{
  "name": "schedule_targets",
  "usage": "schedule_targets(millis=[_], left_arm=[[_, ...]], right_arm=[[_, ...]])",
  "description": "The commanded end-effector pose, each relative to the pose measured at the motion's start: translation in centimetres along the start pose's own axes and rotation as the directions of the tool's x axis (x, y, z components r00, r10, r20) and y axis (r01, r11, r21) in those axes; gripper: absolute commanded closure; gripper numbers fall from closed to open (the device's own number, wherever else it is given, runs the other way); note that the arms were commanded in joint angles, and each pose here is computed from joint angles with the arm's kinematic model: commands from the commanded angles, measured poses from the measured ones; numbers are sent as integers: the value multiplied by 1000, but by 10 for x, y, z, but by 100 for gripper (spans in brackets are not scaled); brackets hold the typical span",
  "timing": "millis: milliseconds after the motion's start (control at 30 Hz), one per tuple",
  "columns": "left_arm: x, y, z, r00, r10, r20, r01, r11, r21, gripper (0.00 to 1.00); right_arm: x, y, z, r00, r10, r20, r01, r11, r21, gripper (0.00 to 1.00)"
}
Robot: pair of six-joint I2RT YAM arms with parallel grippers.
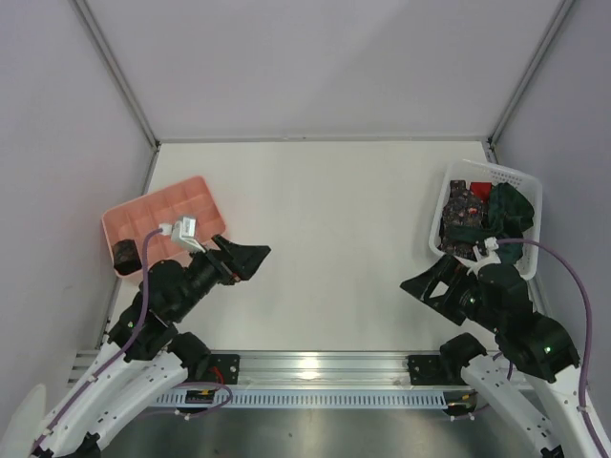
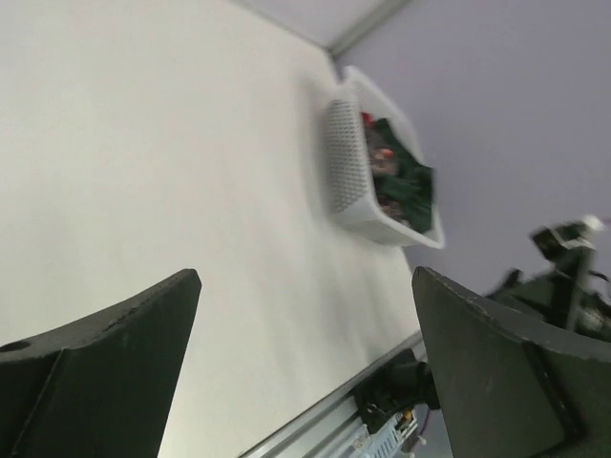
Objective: Roll the ties
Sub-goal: Grab a tie with the right arm
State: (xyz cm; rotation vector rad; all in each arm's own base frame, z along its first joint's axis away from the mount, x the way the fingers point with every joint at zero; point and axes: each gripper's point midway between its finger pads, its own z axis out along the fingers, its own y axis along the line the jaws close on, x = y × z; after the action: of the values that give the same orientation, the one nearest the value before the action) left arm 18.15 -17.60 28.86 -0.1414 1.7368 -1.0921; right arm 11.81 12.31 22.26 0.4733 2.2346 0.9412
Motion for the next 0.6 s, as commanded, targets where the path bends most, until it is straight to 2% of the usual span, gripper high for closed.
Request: schedule_targets(millis=[0, 33, 67, 100, 133, 167, 233, 267, 300, 333, 367, 400, 433, 500, 533, 567], left_arm=[[5, 54, -16, 996, -84, 33, 90, 953, -288, 0], [0, 52, -19, 997, -67, 43, 77, 955, -287, 0], [-3, 53, -23, 997, -63, 53, 76, 954, -291, 0], [-12, 52, -29, 993, -63, 105, 91, 953, -288, 0], [-16, 53, -31, 990, -61, 126, 96, 953, -288, 0], [-21, 51, -34, 987, -55, 150, 95, 957, -274, 0], [-34, 38, -33, 983, 8, 183, 32, 976, -216, 0], [-36, 35, -30, 984, 22, 179, 16, 978, -209, 0], [-39, 24, -29, 985, 63, 162, -35, 985, -171, 0], [-31, 23, -17, 990, 97, 101, -78, 981, -179, 0], [-29, 19, -11, 989, 131, 63, -119, 979, -167, 0], [-22, 19, -4, 982, 190, -8, -188, 969, -162, 0], [-13, 11, 9, 973, 209, -99, -221, 966, -137, 0], [2, 9, 21, 937, 271, -220, -298, 950, -99, 0], [10, -8, 24, 918, 286, -275, -299, 954, -6, 0], [22, -1, 35, 884, 316, -345, -335, 942, 4, 0]], right_arm=[[-22, -17, -17, 996, -42, 81, 28, 985, 168, 0], [-34, 0, -24, 992, -76, 102, 61, 988, 142, 0], [-41, 10, -13, 986, -161, 53, 152, 977, 151, 0], [-46, 17, -2, 989, -148, 16, 143, 973, 181, 0], [-58, 44, -11, 990, -139, -10, 138, 975, 173, 0], [-62, 45, 28, 972, -164, -170, 206, 940, 272, 0], [-80, 54, 40, 963, -162, -216, 233, 903, 361, 0], [-103, 67, 45, 968, -188, -169, 240, 892, 382, 0], [-127, 55, 57, 976, -178, -123, 215, 859, 465, 0], [-144, 48, 57, 986, -149, -74, 165, 849, 502, 0], [-158, 36, 58, 994, -106, -27, 104, 843, 527, 0], [-188, 11, 50, 998, 10, 68, -45, 843, 536, 0], [-207, 0, 52, 987, 71, 143, -135, 847, 514, 4], [-228, -44, 48, 946, 231, 227, -317, 802, 506, 13], [-241, -55, 49, 930, 237, 281, -354, 785, 508, 13], [-249, -66, 47, 919, 230, 319, -375, 759, 533, 13]])
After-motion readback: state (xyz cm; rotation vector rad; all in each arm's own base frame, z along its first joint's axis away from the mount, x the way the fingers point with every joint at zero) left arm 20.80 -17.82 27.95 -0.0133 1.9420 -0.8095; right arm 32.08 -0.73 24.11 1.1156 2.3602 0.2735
